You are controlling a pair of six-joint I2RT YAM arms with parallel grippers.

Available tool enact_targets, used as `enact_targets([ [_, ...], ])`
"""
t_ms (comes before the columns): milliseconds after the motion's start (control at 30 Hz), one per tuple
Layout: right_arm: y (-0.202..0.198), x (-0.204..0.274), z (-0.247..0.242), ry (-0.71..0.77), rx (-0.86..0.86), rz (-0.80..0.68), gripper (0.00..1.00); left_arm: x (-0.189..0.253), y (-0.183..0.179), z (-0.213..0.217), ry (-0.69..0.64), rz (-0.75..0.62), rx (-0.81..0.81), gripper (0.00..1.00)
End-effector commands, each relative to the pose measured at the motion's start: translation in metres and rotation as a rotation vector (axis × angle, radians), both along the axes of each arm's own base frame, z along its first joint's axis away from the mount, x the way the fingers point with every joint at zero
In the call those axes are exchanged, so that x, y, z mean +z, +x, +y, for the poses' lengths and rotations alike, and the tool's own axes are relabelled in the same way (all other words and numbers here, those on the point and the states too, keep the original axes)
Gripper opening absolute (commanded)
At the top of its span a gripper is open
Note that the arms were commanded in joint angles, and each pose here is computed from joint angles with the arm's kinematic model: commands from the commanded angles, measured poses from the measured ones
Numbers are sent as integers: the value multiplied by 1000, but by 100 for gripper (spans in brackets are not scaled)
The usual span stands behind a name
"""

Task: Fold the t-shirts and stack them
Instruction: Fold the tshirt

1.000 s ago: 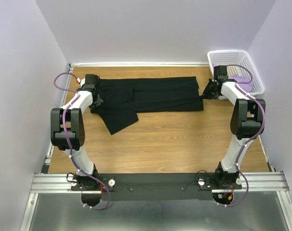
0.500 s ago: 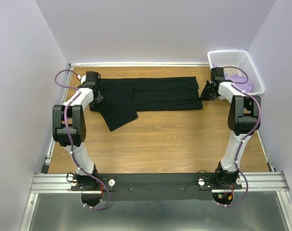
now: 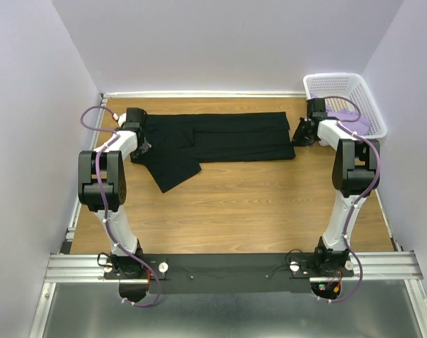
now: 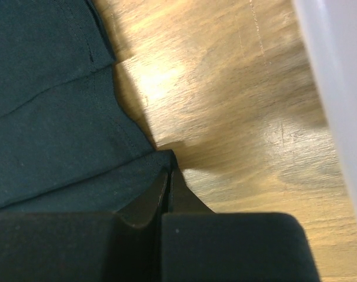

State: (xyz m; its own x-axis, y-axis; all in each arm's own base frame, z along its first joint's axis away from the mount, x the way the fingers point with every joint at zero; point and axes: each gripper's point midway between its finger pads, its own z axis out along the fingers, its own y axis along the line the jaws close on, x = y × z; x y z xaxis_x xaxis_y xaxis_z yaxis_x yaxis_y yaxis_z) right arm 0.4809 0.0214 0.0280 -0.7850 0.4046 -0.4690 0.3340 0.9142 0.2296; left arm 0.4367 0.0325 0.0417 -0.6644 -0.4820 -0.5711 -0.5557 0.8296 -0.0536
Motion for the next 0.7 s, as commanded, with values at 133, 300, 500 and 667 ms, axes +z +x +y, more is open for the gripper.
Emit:
enact_targets([
  [133, 24, 29, 2, -39, 1, -106, 4, 3, -7, 25, 57, -20, 85, 0],
  [300, 24, 22, 3, -35, -3, -96, 4, 4, -10, 29, 54, -24, 106, 0],
  [500, 29, 26, 6, -23, 5, -123, 5, 0, -11, 27, 42, -24, 107, 0],
  [667, 34, 26, 17, 17, 46, -144, 8, -1, -12, 26, 36, -24, 111, 0],
])
